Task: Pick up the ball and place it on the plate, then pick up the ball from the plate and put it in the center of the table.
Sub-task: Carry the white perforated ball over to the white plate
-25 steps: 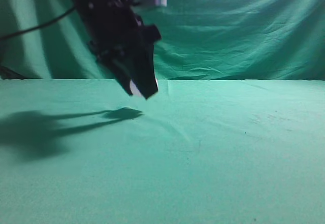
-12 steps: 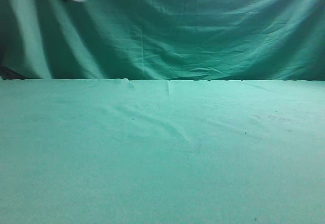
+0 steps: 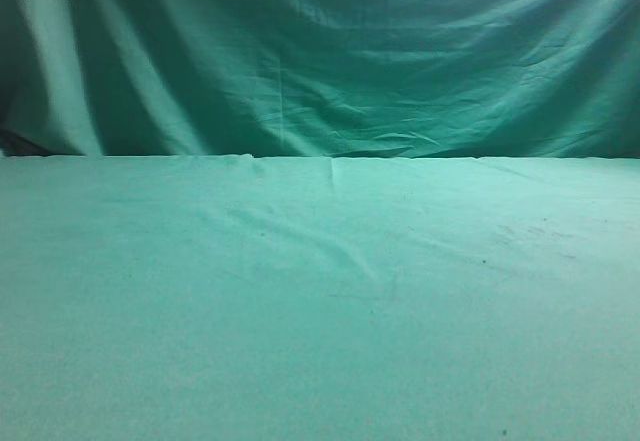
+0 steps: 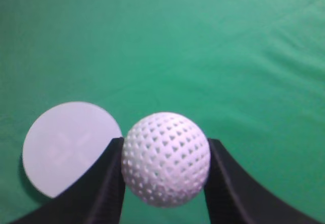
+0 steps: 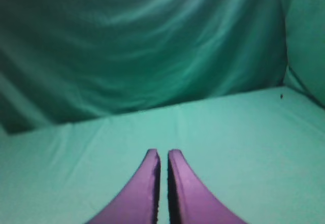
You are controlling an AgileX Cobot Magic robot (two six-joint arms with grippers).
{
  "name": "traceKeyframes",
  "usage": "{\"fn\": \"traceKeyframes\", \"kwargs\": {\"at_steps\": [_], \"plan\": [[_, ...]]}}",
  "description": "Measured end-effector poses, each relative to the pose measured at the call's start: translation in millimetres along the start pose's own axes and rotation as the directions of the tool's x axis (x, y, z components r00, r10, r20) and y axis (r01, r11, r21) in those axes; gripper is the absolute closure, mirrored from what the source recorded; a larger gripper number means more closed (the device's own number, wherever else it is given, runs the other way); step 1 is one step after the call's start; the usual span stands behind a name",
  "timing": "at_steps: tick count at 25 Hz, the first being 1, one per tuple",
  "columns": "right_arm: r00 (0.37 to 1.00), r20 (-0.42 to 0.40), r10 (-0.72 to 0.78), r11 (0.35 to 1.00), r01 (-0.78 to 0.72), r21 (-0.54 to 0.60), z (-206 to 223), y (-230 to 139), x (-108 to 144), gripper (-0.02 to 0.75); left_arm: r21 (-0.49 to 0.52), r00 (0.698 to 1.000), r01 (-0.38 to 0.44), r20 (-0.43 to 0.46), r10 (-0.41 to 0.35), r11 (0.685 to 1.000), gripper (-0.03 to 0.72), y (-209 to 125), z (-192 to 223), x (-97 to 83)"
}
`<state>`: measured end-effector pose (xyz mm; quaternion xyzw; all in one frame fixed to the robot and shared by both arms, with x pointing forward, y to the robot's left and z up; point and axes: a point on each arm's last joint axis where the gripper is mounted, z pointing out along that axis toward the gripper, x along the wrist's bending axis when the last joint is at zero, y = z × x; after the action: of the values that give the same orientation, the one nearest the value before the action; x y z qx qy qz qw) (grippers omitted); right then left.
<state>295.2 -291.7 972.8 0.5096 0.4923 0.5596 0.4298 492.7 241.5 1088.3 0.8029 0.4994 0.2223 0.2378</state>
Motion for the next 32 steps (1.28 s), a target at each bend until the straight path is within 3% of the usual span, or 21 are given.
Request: {"fn": "traceKeyframes", "kwargs": {"at_steps": [3, 7, 10, 13, 21, 25, 26, 28, 32], "plan": [[0.999, 0.0, 0.042, 0.997, -0.042, -0.068, -0.2, 6.3, -0.3, 0.738, 0.035, 0.998, 0.046, -0.046, -0.044, 0.998, 0.385, -18.2, 5.5, 13.4], [0.999, -0.011, 0.047, 0.999, -0.047, 0.015, 1.4, 20.6, 4.3, 0.738, 0.052, 0.987, 0.126, -0.11, -0.12, 0.991, 0.385, -35.1, 11.0, 36.0], [1.0, -0.013, 0.018, 0.986, -0.016, 0.169, 11.7, 33.1, 8.4, 0.738, 0.036, 0.972, 0.181, -0.156, -0.174, 0.983, 0.385, -39.7, 10.4, 53.1], [1.0, -0.018, 0.018, 0.928, -0.01, 0.373, 28.8, 44.9, 13.3, 0.738, 0.058, 0.962, 0.219, -0.18, -0.206, 0.974, 0.385, -45.2, 18.3, 65.2], [0.999, -0.002, 0.053, 0.818, -0.042, 0.574, 65.7, 54.2, 17.6, 0.738, 0.187, 0.966, 0.227, -0.166, -0.197, 0.956, 0.385, -55.4, 59.8, 73.5], [0.988, -0.128, -0.09, 0.764, 0.151, 0.627, 72.1, 51.9, 18.9, 0.738, 0.217, 0.968, 0.224, -0.161, -0.192, 0.95, 0.385, -53.1, 74.3, 78.3], [0.974, -0.184, -0.134, 0.743, 0.221, 0.631, 74.2, 52.4, 20.9, 0.689, 0.223, 0.969, 0.221, -0.161, -0.187, 0.949, 0.385, -52.1, 77.3, 79.7], [0.947, -0.27, -0.172, 0.703, 0.31, 0.639, 81.1, 52.0, 26.7, 0.689, 0.228, 0.971, 0.207, -0.168, -0.172, 0.951, 0.385, -48.4, 81.9, 83.6], [0.909, -0.374, -0.183, 0.635, 0.399, 0.661, 98.5, 47.5, 38.5, 0.593, 0.232, 0.973, 0.182, -0.182, -0.141, 0.956, 0.385, -40.4, 89.1, 91.2]]}}
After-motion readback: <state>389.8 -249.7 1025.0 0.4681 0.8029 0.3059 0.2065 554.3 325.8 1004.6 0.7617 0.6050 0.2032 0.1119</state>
